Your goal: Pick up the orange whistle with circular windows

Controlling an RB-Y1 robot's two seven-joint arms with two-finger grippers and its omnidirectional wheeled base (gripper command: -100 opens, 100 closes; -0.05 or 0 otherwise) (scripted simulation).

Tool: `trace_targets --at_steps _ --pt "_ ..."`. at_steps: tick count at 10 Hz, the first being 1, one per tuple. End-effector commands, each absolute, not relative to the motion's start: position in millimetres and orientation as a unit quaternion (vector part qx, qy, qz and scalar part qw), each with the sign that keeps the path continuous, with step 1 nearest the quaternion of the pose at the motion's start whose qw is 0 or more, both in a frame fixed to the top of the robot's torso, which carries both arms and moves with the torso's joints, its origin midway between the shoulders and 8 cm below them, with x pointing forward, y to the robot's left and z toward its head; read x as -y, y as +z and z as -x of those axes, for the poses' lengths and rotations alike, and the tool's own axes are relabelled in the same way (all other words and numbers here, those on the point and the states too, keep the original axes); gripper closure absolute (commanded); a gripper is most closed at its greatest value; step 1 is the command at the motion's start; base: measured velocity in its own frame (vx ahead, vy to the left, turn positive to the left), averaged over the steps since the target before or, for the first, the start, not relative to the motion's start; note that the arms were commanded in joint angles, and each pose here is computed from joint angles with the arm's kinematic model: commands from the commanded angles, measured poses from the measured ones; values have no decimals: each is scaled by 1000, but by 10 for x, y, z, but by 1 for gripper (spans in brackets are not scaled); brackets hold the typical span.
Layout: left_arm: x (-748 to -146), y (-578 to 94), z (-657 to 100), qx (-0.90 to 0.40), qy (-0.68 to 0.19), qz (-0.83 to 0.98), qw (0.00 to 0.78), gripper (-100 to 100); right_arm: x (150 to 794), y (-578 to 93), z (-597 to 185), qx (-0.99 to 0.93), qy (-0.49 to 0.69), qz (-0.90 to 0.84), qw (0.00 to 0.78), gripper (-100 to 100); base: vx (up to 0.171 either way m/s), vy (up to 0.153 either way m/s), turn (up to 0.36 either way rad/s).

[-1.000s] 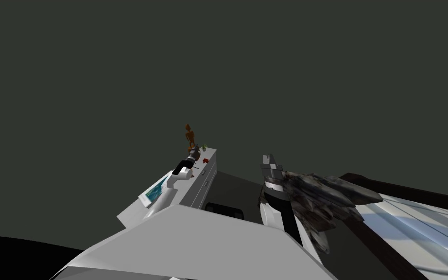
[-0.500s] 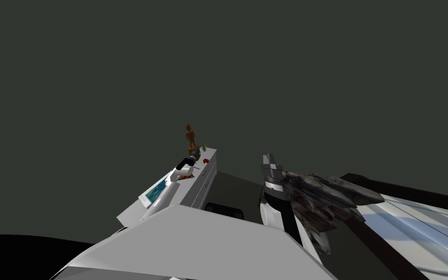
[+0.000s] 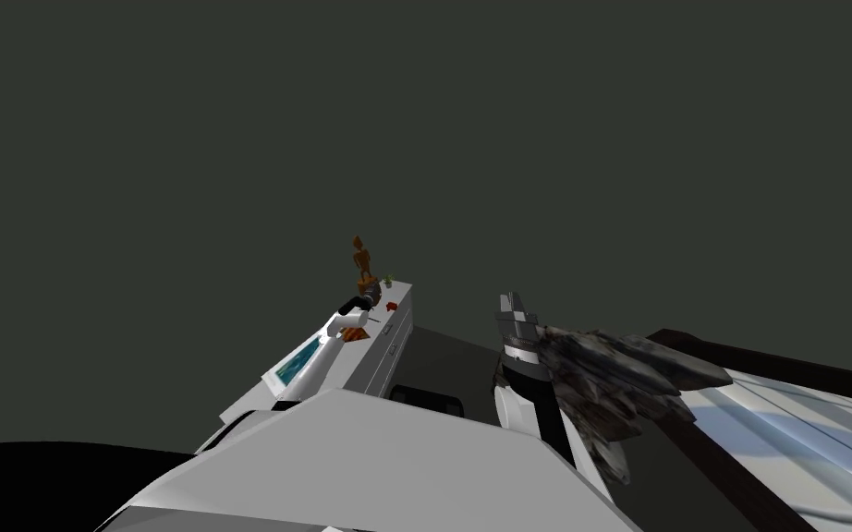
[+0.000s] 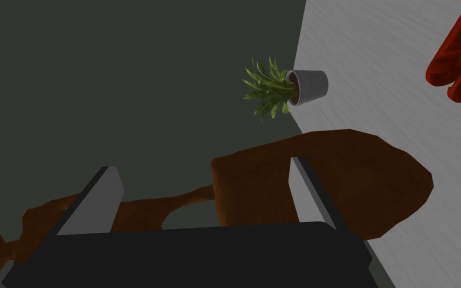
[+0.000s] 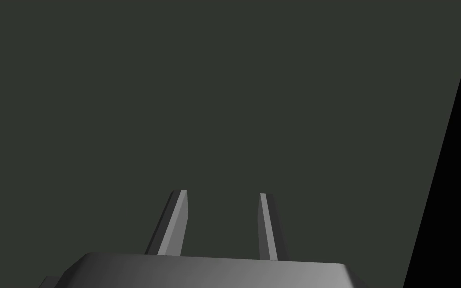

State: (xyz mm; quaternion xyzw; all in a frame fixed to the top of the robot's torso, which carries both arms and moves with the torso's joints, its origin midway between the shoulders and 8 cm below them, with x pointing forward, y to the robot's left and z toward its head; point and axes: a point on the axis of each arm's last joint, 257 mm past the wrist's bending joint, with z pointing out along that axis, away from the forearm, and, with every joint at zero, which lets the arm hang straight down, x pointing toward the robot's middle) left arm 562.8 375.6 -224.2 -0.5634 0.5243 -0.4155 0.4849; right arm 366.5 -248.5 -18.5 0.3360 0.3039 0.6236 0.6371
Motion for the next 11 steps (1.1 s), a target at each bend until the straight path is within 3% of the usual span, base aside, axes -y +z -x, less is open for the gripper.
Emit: trace_targets --at_steps 1,11 --pt "-3774 -2317 -5737 -537 -403 572 471 -100 2485 -185 -3665 -304 624 -336 637 0 13 12 -16" --pt "-3940 -3135 -5799 -594 -313 644 366 -100 2485 -185 -3665 -304 624 -336 637 0 9 11 -14"
